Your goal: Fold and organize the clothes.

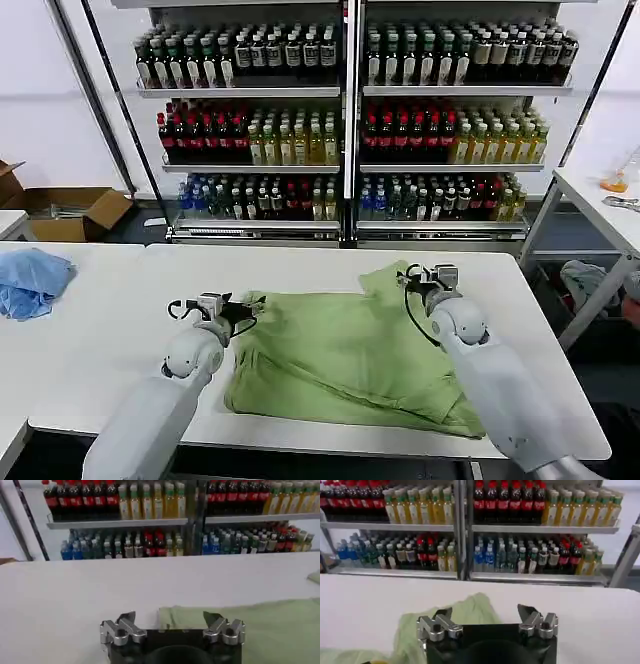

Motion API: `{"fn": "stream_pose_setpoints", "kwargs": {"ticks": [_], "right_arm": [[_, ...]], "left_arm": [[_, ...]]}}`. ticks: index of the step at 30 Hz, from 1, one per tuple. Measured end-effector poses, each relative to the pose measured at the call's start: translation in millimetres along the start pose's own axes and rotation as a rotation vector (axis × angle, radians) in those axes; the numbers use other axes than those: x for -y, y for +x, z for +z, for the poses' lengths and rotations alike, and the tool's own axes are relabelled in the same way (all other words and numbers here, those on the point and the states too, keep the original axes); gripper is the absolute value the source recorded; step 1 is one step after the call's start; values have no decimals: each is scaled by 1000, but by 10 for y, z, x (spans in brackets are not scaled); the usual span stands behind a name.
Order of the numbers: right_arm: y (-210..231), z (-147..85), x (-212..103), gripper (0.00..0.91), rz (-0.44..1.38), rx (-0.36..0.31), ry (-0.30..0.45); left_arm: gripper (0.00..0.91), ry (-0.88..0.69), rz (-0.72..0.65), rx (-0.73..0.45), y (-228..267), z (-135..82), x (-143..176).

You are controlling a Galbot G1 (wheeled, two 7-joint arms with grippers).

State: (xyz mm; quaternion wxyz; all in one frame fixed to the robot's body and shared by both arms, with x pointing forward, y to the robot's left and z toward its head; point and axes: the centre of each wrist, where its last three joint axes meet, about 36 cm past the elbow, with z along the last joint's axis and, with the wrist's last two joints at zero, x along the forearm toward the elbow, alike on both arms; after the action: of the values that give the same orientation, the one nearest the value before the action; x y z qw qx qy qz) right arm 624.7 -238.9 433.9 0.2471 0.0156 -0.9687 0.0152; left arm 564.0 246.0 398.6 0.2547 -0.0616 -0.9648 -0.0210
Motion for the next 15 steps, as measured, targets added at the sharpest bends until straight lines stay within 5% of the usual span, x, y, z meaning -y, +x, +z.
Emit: {"fn": "stream_pose_setpoints", "kwargs": {"ticks": [3,6,7,11,12,13,15], "right_arm": [[-116,22,0,907,4,-24,-8],[-207,40,-3,907,5,-47,-17],[-233,39,-3,907,5,-53,-19],[-333,65,-22,907,-1,-80,-31],[-349,72,-25,786,-2,-85,-33],[-367,79,-28,353,-2,-90,-35],[-395,91,-38,71,-5,-97,-36]], "left_arm": [[846,-4,-8,-6,-75,-7,7],[484,-10,-17,-14,-135,-9,3],[292,-11,-19,-18,-152,1,0],[151,-12,-20,-32,-195,28,-12],[141,-13,-17,-33,-198,31,-11],[131,-13,-13,-35,-202,36,-10],[121,-12,-6,-37,-208,43,-8]]}}
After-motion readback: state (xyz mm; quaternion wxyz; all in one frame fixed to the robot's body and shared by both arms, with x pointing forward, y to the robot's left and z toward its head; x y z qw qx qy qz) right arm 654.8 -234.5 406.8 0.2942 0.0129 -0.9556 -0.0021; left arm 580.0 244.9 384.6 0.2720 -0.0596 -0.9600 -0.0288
